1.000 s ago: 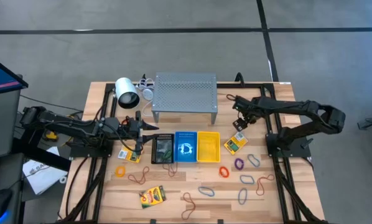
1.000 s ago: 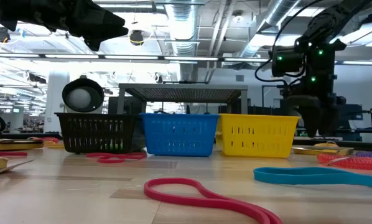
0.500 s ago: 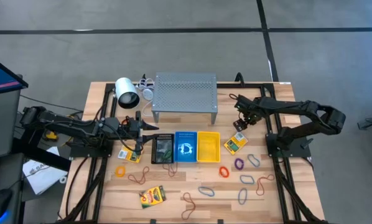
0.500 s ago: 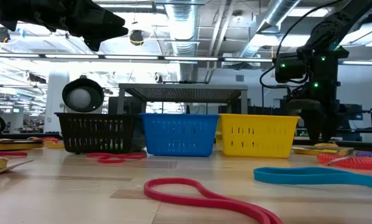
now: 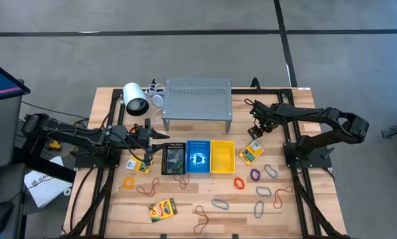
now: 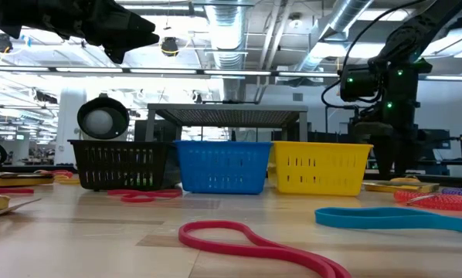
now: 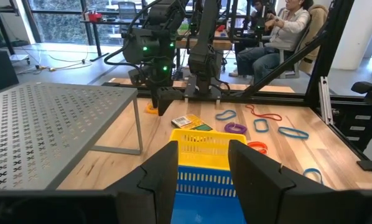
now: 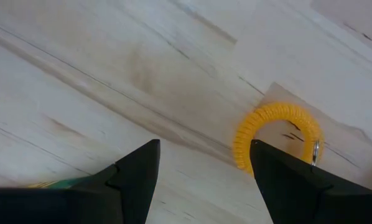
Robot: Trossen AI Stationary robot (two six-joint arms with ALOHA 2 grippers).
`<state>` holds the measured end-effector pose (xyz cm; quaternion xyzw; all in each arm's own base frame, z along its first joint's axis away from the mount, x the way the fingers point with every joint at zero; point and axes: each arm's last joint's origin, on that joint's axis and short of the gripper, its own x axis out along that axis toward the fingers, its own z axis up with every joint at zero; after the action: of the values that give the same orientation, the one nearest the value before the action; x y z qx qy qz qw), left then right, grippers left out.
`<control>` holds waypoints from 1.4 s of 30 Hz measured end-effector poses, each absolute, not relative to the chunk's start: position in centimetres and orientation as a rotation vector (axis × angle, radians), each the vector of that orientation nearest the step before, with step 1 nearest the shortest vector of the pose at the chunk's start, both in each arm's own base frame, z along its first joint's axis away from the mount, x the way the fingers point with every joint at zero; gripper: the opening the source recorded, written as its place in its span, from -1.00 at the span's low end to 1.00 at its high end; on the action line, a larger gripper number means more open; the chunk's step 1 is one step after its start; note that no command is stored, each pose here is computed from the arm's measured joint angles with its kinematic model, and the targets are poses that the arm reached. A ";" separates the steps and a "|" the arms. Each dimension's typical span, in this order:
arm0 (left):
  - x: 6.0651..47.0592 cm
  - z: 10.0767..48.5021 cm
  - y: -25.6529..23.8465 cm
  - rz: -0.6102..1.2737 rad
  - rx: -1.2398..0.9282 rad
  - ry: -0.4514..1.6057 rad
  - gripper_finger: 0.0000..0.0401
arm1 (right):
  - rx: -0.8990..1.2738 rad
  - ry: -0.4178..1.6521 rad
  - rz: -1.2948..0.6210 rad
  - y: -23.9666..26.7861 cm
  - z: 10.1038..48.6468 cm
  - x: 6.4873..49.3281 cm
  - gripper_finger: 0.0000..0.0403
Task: Pick & Place Office Desk Supplies
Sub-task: Put the yellow spring keychain into the black basket
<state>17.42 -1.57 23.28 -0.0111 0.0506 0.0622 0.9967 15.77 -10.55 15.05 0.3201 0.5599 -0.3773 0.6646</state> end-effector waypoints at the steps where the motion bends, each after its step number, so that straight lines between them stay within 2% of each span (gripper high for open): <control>1: 17.4 23.3 -1.6 0.125 -0.022 0.101 -0.32 | 0.724 1.262 -0.854 -10.6 15.0 15.8 0.21; 10: 17.4 23.3 -1.6 0.125 -0.041 0.100 -0.32 | 0.742 1.236 -0.871 -10.6 15.0 16.0 0.21; 20: 17.3 22.9 -1.6 0.126 -0.054 0.110 -0.32 | 0.759 1.350 -0.927 -11.1 12.7 16.7 0.21; 30: 17.3 22.9 -1.6 0.126 -0.065 0.110 -0.32 | 0.751 1.303 -0.924 -11.0 13.2 16.6 0.19; 35: 17.3 22.9 -1.6 0.126 -0.065 0.109 -0.32 | 0.760 1.307 -0.916 -11.0 13.1 16.6 -0.01; 42: 17.3 22.9 -1.6 0.126 -0.065 0.109 -0.32 | 0.776 1.310 -0.895 -11.0 13.0 16.7 -0.52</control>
<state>17.35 -1.57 22.89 -0.0323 0.0547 0.0630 0.9960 16.75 -10.96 12.97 0.3395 0.5733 -0.3917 0.6345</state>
